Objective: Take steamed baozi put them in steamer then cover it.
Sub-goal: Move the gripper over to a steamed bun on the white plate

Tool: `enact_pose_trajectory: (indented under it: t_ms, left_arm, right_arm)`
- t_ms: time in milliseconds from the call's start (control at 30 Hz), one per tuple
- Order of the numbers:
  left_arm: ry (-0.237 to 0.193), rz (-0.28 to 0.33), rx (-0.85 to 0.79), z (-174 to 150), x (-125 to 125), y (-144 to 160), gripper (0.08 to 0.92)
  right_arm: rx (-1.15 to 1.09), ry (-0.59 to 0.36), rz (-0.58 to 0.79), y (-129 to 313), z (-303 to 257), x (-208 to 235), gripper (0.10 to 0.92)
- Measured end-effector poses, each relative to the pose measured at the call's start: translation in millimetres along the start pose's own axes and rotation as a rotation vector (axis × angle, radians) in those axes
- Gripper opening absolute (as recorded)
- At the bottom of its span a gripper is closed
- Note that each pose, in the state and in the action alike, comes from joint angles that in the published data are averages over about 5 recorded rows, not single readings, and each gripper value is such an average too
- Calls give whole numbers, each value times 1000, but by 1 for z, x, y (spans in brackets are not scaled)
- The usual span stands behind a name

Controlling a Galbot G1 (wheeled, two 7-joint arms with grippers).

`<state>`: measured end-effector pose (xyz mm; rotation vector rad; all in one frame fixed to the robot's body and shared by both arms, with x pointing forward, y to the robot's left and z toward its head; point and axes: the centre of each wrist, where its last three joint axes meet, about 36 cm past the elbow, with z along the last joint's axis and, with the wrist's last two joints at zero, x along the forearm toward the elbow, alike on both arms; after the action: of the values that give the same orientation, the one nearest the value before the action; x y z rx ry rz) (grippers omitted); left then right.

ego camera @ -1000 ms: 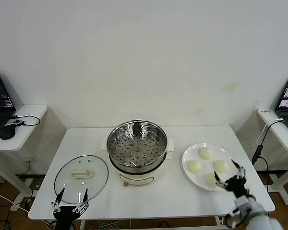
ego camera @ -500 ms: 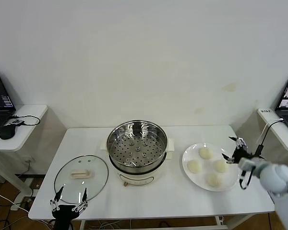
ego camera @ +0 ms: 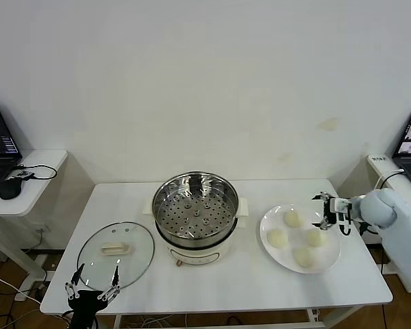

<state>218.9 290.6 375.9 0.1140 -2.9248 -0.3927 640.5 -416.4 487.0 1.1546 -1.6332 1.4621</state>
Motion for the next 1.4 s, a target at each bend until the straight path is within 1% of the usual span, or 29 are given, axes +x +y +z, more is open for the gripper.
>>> enact_pose_trajectory:
  t_ms: [300, 667, 867, 1067, 1400]
  left_arm:
    - [8, -10, -12, 3, -1, 5, 823]
    - [12, -14, -21, 7, -4, 7, 823]
    - [13, -18, -27, 8, -6, 10, 823]
    - [15, -19, -27, 9, -7, 10, 823]
    - [13, -19, -25, 9, -7, 9, 823]
  right_arm:
    - [55, 57, -90, -22, -14, -27, 823]
    - [91, 99, -133, -34, -28, -51, 822]
    - [99, 111, -144, -37, -34, -62, 798]
    - [102, 120, -154, -39, -40, -70, 748]
    - [101, 125, -158, -40, -43, -75, 602]
